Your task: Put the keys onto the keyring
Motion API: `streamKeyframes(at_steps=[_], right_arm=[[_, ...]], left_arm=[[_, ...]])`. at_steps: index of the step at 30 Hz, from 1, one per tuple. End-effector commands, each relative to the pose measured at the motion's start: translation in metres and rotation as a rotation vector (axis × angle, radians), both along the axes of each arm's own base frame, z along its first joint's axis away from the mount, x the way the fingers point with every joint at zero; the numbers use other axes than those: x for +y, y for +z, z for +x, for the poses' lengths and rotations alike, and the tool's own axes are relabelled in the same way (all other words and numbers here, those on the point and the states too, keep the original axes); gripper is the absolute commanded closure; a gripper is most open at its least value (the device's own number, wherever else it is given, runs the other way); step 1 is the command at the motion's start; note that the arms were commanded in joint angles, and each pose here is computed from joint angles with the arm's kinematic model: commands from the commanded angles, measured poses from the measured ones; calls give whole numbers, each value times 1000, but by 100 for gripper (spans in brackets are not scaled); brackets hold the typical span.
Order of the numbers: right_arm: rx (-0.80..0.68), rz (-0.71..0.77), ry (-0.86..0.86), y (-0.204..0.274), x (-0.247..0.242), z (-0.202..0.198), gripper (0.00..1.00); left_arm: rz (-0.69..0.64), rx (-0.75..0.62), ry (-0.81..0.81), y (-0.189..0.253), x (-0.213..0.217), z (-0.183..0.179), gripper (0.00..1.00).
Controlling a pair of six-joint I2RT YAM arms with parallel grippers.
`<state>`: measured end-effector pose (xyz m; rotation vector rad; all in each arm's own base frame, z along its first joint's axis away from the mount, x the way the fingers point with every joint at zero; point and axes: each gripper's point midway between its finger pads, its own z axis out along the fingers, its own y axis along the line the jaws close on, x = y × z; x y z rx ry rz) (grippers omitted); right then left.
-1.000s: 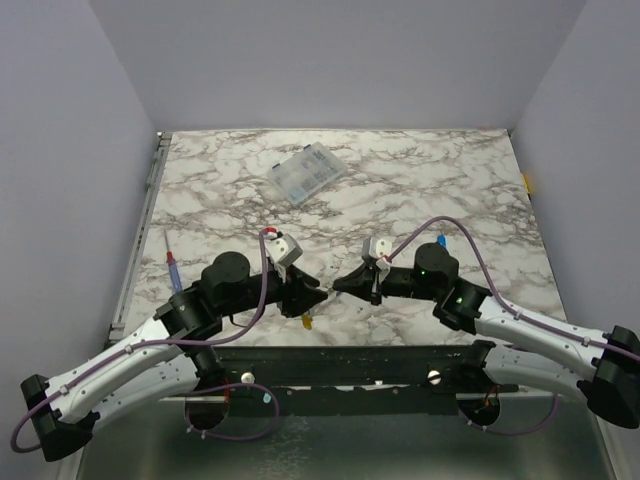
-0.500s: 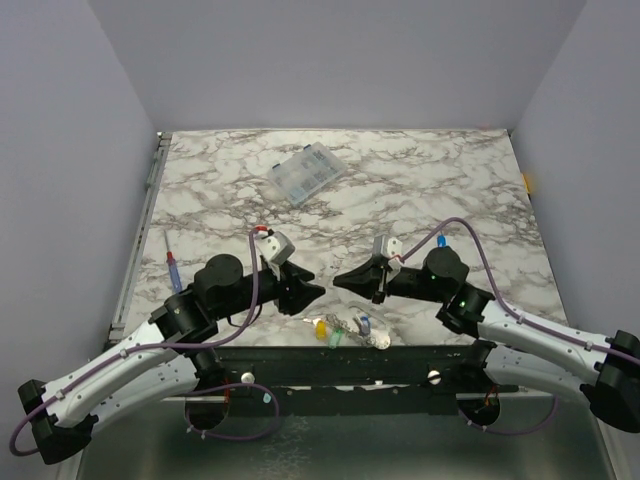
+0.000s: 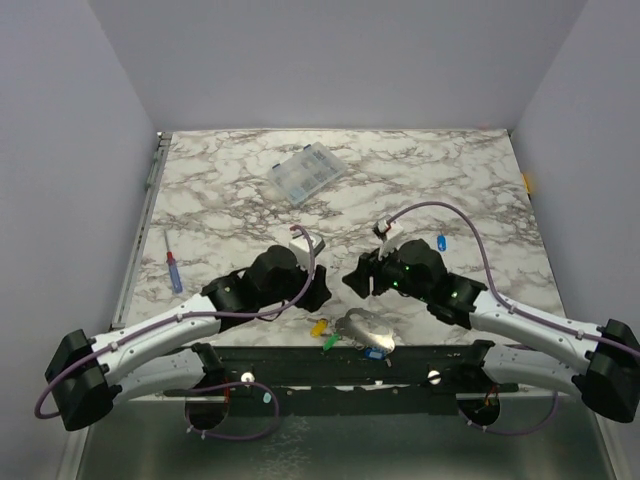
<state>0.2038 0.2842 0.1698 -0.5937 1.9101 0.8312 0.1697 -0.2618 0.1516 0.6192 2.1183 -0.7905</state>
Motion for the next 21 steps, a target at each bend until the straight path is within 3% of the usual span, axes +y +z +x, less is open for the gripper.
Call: streamKeyframes(at_steps=[1, 5, 9, 16, 21], right_arm=[[300, -163, -300, -58, -44, -2, 40], [329, -247, -495, -70, -75, 6, 38], [295, -254, -591, -63, -86, 22, 29], [355, -236, -579, -71, -82, 24, 29], [375, -224, -566, -79, -84, 17, 31]], left_arm=[[34, 92, -17, -22, -8, -14, 43], [68, 84, -85, -32, -22, -31, 51], [94, 124, -116, -42, -38, -44, 61], [73, 285, -121, -52, -56, -79, 60], [86, 287, -108, -55, -63, -93, 59]])
